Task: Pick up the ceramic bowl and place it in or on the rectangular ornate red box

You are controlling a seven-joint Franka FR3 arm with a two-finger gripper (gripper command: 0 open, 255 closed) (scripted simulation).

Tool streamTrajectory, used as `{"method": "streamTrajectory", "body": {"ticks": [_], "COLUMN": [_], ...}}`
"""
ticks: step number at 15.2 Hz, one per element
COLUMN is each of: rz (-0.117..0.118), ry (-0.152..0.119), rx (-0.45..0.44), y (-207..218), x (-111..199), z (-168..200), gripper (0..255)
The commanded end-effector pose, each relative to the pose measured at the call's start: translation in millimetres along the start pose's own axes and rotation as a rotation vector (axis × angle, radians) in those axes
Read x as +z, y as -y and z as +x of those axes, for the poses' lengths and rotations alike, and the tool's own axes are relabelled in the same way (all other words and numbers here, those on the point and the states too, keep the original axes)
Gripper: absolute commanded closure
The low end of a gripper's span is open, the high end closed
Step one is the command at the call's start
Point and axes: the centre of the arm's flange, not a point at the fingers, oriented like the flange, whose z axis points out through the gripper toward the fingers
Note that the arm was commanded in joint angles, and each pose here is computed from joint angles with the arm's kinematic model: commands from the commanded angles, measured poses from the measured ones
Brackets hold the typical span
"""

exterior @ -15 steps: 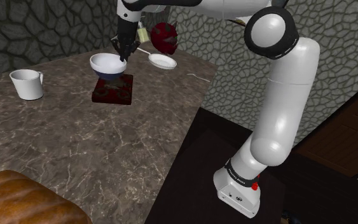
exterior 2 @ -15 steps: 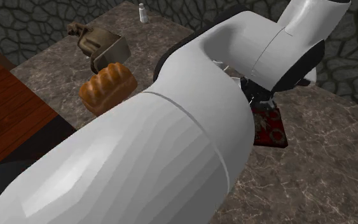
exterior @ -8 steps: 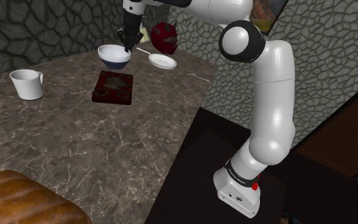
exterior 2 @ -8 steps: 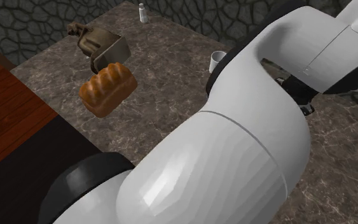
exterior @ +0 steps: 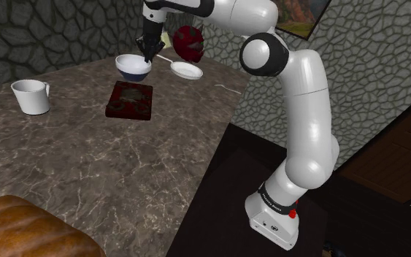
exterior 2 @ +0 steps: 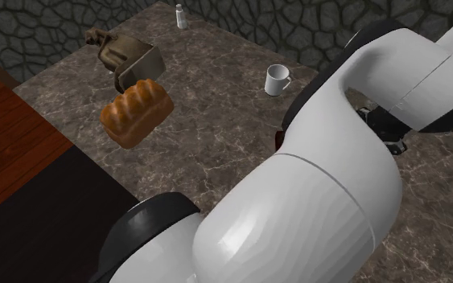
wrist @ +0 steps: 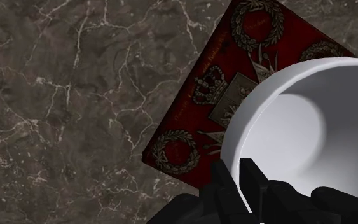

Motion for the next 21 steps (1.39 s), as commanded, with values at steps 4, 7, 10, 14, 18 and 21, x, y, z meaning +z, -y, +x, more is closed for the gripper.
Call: {"method": "streamTrajectory", "body": {"ticks": [4,7,10,14,18,21], "rz": [0.0,0.0,0.0,0.0,0.0,0.0], "ry": [-0.001,-0.001,-0.001,-0.001,-0.001,-0.001], "rx": [0.0,0.0,0.0,0.0,0.0,0.0], "y": [0.0,-0.4,-0.7,-1.1,-1.3,-1.3], "x": [25.9,41.8,57.6,78.7,88.6,88.6], "z": [-0.3,-0.8,-1.2,-1.8,-2.2,-2.1], "gripper": [255,255,255,255,255,255]}}
